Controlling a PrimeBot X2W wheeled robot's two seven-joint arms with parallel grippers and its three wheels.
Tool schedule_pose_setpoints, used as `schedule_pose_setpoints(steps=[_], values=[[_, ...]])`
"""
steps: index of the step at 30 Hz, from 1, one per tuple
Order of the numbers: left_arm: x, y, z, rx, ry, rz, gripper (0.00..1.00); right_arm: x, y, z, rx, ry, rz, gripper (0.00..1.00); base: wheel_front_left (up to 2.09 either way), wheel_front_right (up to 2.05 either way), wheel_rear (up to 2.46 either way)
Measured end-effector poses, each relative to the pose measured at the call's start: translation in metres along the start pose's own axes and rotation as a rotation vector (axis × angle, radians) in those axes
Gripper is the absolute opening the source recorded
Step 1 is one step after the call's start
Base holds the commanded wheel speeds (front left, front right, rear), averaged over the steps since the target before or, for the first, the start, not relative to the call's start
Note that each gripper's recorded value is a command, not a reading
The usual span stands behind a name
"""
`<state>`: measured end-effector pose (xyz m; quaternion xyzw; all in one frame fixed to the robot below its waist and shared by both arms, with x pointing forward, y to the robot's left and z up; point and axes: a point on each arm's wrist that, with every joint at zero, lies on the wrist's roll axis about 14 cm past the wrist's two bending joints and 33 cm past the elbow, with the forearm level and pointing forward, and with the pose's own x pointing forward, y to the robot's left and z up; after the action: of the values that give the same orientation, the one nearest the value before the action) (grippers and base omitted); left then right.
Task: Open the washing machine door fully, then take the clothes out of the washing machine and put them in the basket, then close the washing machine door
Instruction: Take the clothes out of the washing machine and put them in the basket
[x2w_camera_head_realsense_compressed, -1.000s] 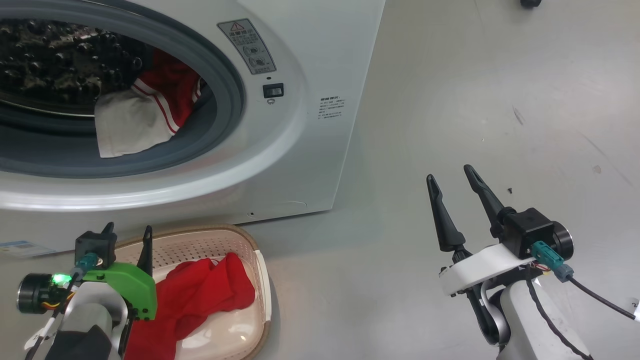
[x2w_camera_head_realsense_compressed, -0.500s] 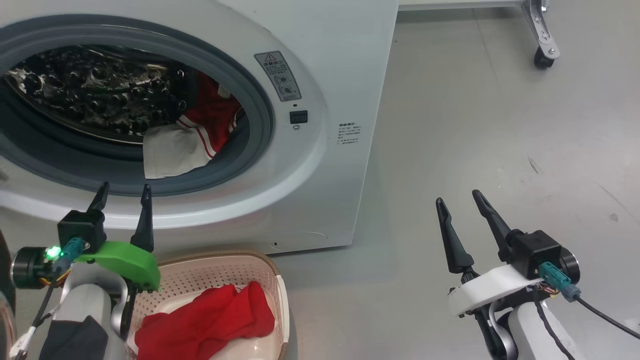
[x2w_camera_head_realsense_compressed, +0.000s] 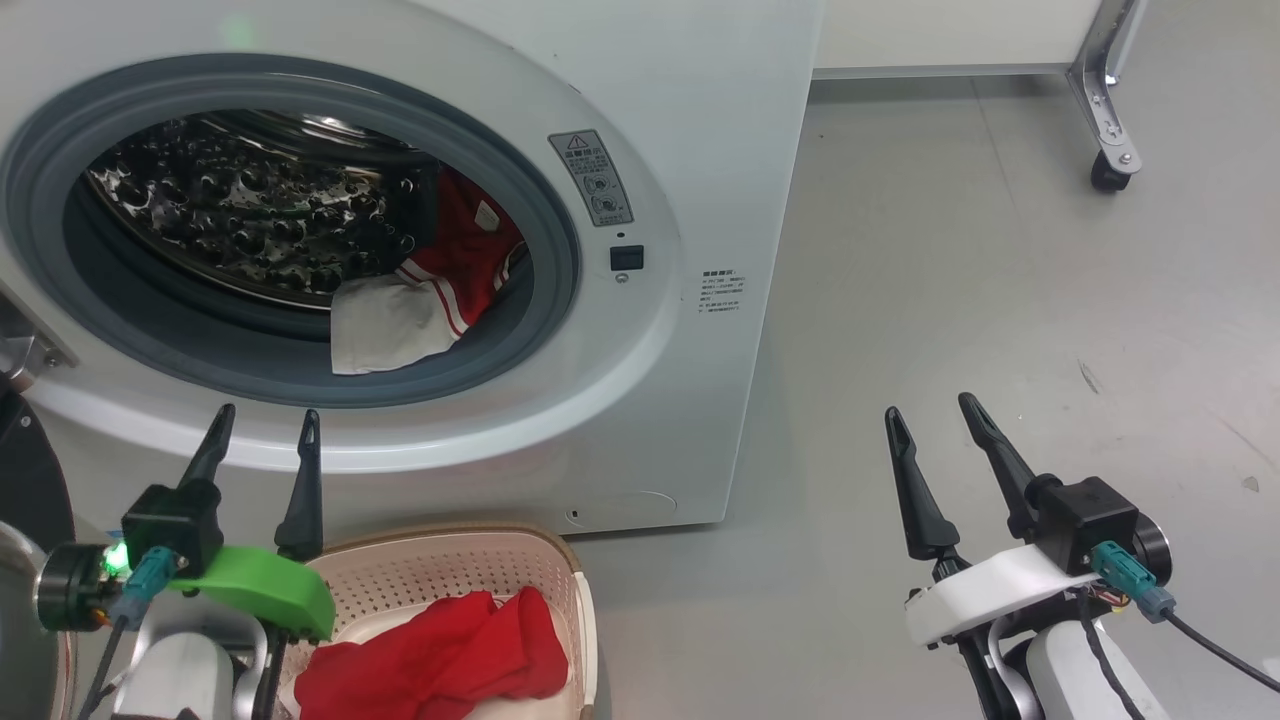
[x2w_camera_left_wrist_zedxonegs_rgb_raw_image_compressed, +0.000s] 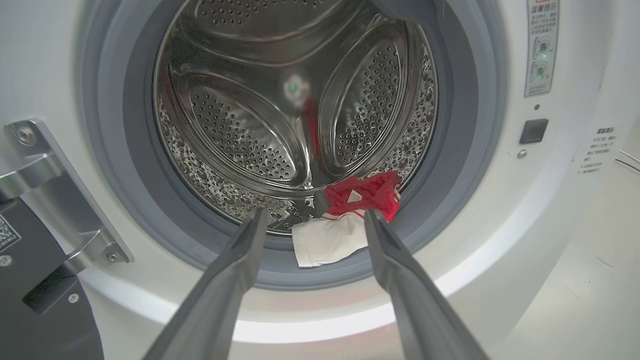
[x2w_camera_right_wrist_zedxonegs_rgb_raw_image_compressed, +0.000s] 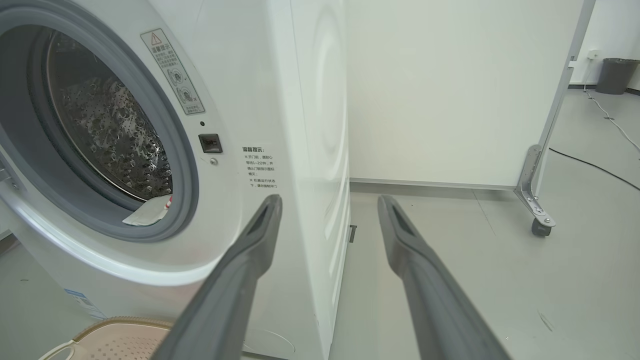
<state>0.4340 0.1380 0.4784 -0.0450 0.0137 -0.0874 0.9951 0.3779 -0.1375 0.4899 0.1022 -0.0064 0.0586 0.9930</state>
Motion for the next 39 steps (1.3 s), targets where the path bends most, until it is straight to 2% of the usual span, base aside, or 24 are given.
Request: schedule_pose_setpoints(steps=[7, 39], values=[[-0.018, -0.004, -0.017, -0.036, 0.043, 0.001, 1.00, -0.006, 0.000, -0.002, 0.005, 0.005, 0.000, 1.00, 0.00, 0.00, 0.00], [-0.026, -0.014, -0.011, -0.052, 0.013, -0.020, 1.00, -0.013, -0.001, 0.000, 0.011, 0.000, -0.007, 1.00, 0.00, 0.00, 0.00]])
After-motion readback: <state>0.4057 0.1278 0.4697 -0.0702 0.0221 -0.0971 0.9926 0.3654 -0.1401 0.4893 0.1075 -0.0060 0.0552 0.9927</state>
